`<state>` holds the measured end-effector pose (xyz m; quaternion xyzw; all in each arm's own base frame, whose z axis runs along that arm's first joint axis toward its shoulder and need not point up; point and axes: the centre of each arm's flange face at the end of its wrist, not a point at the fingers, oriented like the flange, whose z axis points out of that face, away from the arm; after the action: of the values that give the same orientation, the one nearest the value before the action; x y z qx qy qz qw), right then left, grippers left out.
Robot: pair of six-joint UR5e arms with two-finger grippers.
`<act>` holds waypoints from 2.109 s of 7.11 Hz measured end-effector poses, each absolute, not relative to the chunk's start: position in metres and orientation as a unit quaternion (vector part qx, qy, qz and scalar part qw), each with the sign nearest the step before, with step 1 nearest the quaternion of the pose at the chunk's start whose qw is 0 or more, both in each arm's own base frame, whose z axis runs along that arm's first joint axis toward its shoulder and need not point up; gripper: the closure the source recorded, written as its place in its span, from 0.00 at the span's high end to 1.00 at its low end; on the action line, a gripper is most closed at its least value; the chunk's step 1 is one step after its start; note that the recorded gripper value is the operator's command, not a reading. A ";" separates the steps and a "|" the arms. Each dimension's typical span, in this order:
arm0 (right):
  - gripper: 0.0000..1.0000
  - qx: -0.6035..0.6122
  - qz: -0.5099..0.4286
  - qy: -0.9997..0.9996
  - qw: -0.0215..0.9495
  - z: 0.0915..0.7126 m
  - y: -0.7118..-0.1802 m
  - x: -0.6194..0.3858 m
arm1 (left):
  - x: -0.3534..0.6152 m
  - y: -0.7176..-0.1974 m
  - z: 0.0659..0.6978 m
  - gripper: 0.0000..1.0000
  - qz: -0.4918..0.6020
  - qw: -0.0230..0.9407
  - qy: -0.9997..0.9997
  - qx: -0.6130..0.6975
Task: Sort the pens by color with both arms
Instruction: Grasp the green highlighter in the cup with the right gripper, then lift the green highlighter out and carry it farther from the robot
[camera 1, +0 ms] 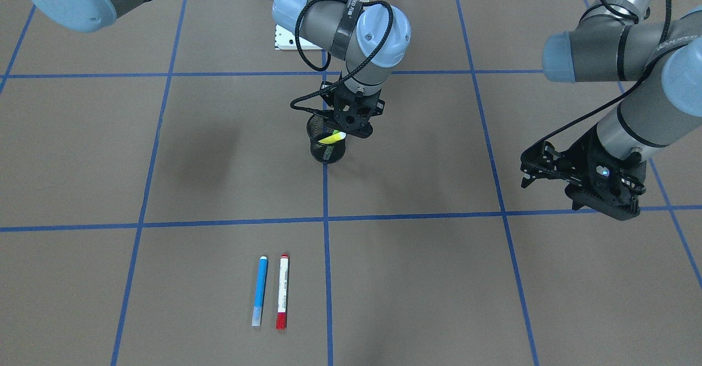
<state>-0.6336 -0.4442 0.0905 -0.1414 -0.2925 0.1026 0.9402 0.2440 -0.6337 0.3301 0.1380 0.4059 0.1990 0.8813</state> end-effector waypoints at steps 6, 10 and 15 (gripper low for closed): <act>0.05 -0.099 0.113 -0.301 0.942 0.020 -0.411 -0.543 | 0.243 -0.633 0.329 0.99 0.198 0.881 0.406 0.138; 0.00 0.033 0.154 -0.316 0.935 -0.006 -0.451 -0.507 | 0.244 -0.631 0.325 0.99 0.193 0.878 0.418 0.133; 0.00 0.166 0.186 -0.344 0.905 0.041 -0.567 -0.553 | 0.245 -0.629 0.320 0.99 0.190 0.877 0.421 0.134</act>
<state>-0.5534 -0.5665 0.0408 0.1660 -0.3443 0.1856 0.9052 0.2454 -0.6290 0.3204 0.1338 0.4212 0.1904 0.8766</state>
